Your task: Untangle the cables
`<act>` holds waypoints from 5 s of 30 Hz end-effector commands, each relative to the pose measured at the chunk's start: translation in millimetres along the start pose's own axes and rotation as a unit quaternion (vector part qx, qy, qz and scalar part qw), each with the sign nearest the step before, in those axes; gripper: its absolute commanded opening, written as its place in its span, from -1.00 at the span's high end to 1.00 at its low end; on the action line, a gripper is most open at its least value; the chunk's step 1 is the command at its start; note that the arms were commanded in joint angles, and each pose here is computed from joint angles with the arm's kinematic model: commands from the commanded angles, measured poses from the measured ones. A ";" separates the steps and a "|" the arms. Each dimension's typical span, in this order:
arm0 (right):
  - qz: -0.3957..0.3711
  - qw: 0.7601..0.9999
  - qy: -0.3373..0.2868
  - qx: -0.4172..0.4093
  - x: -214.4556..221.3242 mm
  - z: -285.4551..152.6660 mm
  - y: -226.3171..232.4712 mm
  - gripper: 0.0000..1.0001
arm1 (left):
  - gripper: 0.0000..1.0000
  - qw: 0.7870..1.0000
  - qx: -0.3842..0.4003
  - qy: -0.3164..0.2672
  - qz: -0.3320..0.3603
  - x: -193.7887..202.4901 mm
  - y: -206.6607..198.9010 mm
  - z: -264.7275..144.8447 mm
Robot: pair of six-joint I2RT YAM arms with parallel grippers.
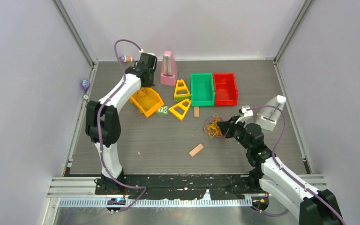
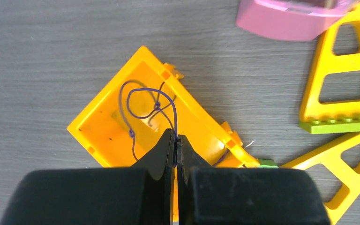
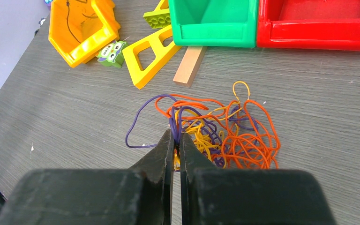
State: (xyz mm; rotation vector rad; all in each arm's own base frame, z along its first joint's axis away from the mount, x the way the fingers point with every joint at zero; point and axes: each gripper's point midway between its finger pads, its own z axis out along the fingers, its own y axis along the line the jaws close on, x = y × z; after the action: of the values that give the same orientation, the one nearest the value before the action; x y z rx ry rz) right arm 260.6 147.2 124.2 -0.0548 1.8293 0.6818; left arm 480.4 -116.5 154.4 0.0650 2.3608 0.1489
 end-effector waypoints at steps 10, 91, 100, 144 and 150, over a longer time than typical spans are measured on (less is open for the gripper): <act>-0.003 0.999 -0.036 -0.010 -19.8 1.1 6.8 0.89 | 1.00 0.977 -0.070 0.160 -0.122 98.8 41.1 38.0; 0.003 0.997 0.033 -0.065 -20.0 3.7 39.6 0.89 | -0.99 0.937 0.333 -0.086 -0.060 129.8 -89.2 -127.3; -0.010 0.975 0.090 -0.204 -38.8 -11.9 137.9 0.38 | -0.99 0.875 0.432 -0.219 -0.016 146.4 -115.7 -168.8; -0.014 0.933 0.316 -0.170 113.7 36.7 140.6 0.23 | -0.64 0.903 0.421 -0.081 0.023 233.2 -126.9 -161.4; -0.008 0.938 0.291 -0.189 100.7 35.4 156.2 0.88 | -0.63 0.898 0.438 -0.023 0.043 253.0 -139.3 -152.8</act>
State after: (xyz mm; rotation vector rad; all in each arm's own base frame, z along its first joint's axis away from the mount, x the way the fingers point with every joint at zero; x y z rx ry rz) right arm 184.5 300.9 49.2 -0.5880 2.3939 0.9890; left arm 195.3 -234.2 72.0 0.5602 2.1625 -0.8161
